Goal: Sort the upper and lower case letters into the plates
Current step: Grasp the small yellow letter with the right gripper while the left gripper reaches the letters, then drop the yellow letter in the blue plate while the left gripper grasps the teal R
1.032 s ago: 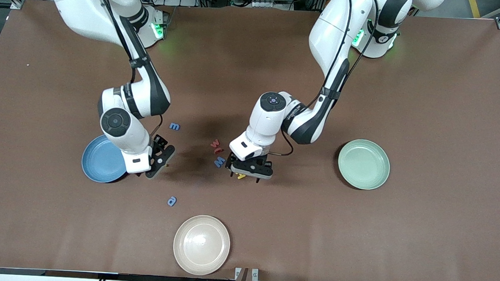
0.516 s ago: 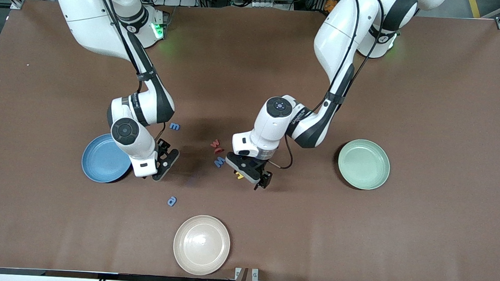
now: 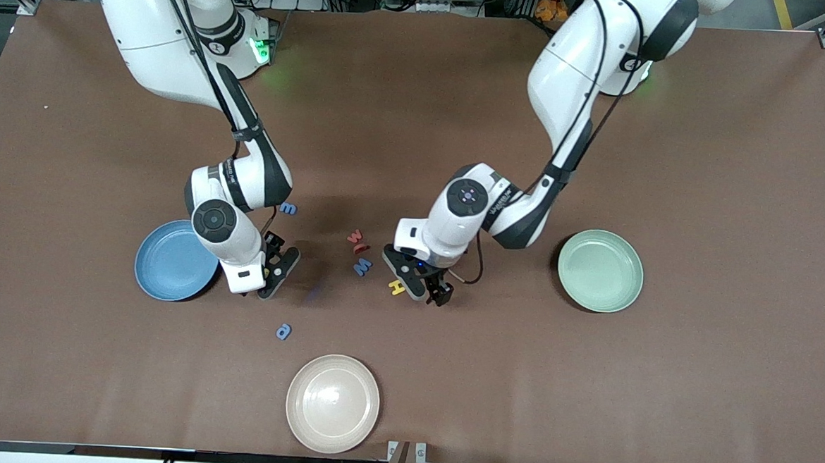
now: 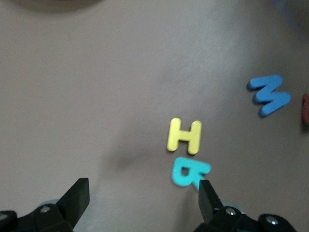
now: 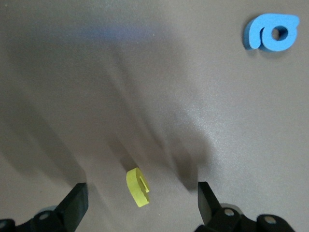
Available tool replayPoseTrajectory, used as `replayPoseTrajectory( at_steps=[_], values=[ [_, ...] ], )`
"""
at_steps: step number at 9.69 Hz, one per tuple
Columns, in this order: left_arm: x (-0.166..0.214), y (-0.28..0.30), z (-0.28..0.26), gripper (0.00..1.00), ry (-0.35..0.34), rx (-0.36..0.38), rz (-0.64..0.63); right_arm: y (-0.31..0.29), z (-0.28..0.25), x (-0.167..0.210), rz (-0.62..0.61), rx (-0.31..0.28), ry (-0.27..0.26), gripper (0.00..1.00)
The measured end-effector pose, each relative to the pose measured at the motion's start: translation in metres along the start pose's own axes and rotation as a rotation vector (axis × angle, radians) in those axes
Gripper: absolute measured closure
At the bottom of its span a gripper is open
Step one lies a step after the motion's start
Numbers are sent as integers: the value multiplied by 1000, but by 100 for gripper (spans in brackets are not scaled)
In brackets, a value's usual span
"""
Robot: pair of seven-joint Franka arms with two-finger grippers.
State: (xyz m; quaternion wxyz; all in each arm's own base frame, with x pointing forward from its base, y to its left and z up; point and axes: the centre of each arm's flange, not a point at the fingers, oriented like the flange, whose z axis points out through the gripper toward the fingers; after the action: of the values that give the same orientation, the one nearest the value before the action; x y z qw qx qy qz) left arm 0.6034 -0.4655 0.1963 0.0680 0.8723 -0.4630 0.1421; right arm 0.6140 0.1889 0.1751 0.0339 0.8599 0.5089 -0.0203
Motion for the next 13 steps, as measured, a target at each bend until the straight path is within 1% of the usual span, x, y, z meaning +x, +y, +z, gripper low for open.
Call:
replayPoseTrajectory(
  at_steps=[1, 2, 3, 4, 5, 7, 8, 9, 11, 12, 13],
  values=[
    [-2, -6, -2, 0, 5, -14, 18, 0, 0, 0, -1, 0, 0, 0],
    [0, 2, -1, 0, 5, -26, 25, 0, 0, 1, -1, 0, 1, 0],
    [2, 14, 2, 0, 2, -39, 27, 1, 0, 1, 1, 0, 2, 3],
    [3, 23, 4, 0, -2, -51, 24, 2, 1, -1, 3, 1, 2, 17],
    [4, 34, 8, 0, -7, -62, 22, 5, 1, -3, -9, 2, 2, 34],
    [0, 51, 21, 0, -29, -76, 19, 9, -2, -4, -37, 14, 19, 66],
    [-4, 55, 29, 0, -39, -81, 19, 10, -3, -4, -44, 15, 22, 80],
    [-7, 58, 35, 0, -47, -84, 21, 10, -3, -4, -45, 15, 24, 90],
    [-6, 57, 35, 3, -44, -81, 22, 11, -4, -4, -44, 13, 26, 90],
    [-6, 56, 34, 11, -43, -79, 22, 12, -6, -3, -42, 11, 29, 90],
    [-6, 56, 34, 11, -43, -78, 22, 15, -9, -3, -36, 10, 32, 90]
  ],
)
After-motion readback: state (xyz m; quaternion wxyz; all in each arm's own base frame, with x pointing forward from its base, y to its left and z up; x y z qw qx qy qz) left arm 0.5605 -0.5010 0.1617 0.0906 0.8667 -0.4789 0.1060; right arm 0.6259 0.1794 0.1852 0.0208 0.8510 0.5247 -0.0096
